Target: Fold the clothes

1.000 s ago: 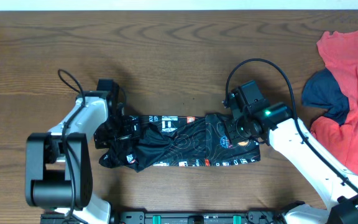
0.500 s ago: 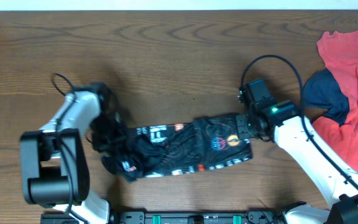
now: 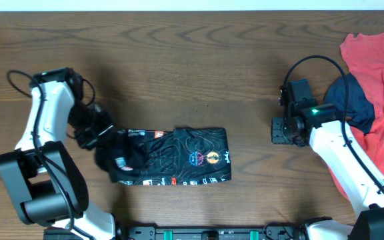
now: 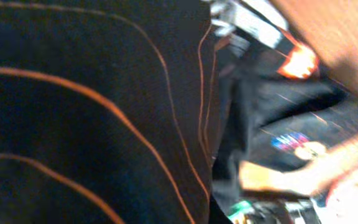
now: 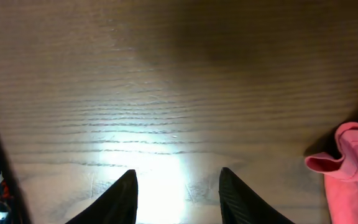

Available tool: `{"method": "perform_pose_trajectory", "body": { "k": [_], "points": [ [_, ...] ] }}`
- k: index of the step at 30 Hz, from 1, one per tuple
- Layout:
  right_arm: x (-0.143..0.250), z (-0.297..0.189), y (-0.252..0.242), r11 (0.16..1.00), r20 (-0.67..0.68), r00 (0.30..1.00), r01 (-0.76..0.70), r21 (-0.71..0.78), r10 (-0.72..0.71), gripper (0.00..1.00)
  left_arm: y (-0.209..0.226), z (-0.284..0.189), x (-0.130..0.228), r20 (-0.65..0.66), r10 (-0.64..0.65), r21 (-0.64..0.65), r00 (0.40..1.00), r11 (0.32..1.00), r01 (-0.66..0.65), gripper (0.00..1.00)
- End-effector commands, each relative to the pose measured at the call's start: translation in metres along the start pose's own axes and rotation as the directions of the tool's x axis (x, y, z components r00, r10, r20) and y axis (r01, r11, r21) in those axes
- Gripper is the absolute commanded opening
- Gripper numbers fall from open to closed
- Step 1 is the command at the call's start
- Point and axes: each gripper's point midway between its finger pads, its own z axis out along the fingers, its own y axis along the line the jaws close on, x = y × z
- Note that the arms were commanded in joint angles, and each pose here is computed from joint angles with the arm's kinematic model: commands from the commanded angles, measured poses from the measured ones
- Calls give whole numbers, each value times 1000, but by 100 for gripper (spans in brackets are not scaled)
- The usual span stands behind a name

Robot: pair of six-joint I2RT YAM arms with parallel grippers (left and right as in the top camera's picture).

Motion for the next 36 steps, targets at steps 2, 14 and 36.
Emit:
{"method": "perform_pose_trajectory", "body": {
  "k": [2, 14, 36],
  "points": [
    [-5, -4, -2, 1000, 17, 1000, 7, 7, -7, 41, -53, 10, 23, -55, 90, 104, 994, 991, -84, 6],
    [2, -4, 1, 1000, -12, 1000, 9, -16, -9, 40, -140, 70, 66, 57, 331, -41, 942, 943, -329, 6],
    [4, -4, 3, 999, -21, 999, 24, -30, -25, 40, -194, 109, 127, 84, 453, -14, 888, 891, -453, 25]
  ]
}}
